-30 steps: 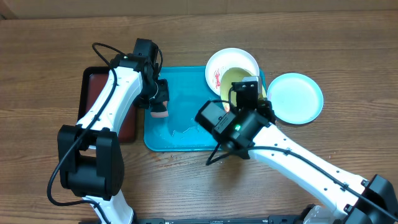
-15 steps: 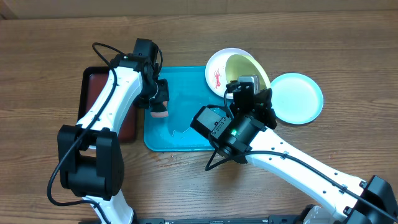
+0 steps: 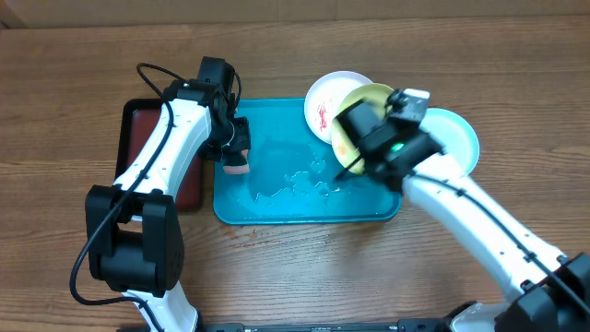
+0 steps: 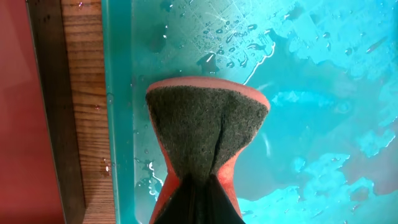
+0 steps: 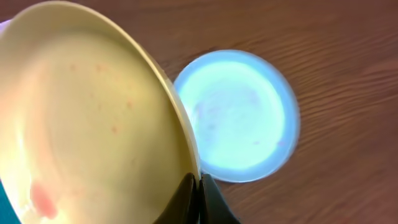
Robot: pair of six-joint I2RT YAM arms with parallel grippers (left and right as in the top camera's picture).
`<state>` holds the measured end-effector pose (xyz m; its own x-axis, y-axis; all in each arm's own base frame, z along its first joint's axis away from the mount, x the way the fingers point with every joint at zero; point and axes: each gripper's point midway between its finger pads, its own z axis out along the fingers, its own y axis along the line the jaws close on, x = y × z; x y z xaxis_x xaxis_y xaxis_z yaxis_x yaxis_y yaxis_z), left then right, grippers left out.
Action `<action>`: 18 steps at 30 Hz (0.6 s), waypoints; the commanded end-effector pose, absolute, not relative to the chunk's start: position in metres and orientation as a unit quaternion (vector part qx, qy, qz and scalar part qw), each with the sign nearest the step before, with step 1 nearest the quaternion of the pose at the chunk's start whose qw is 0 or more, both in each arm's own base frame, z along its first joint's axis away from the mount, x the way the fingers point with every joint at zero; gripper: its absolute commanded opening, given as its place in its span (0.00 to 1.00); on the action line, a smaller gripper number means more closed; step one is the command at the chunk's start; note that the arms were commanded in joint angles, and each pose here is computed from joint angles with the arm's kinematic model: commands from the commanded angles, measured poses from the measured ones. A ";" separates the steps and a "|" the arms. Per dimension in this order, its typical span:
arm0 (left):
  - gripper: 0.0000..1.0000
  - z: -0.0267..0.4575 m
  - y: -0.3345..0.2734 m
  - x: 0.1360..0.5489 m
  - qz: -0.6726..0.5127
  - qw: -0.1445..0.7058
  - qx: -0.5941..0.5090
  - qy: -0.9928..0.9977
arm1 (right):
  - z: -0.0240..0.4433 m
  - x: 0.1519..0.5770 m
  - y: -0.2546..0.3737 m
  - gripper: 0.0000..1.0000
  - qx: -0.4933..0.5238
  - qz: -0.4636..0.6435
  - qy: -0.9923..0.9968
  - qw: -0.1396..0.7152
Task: Clean dirty plates on tray and stack at the side
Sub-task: 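Carry the yellow plate right and lay it on the light-blue plate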
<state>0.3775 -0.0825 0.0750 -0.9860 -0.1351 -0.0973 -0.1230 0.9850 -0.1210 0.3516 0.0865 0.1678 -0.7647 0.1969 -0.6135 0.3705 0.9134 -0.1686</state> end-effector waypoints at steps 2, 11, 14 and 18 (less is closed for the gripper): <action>0.04 0.079 -0.089 0.384 -0.068 0.060 -0.065 0.994 | 0.166 0.367 0.091 0.04 0.144 0.016 0.958 0.248; 0.04 0.079 -0.089 0.384 -0.068 0.060 -0.065 0.994 | 0.160 0.378 -0.030 0.04 0.320 0.050 0.919 0.226; 0.04 0.079 -0.089 0.384 -0.068 0.060 -0.065 0.994 | 0.149 0.370 -0.068 0.04 0.368 0.035 0.904 0.217; 0.04 0.079 -0.089 0.384 -0.068 0.060 -0.065 0.994 | 0.126 0.352 -0.099 0.04 0.411 0.022 0.890 0.199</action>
<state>0.3776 -0.0825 0.0750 -0.9860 -0.1351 -0.0975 -0.1229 0.9850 -0.1214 0.3660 -0.0897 0.1401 -0.5911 0.7170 -0.3695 0.7025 0.6827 0.2011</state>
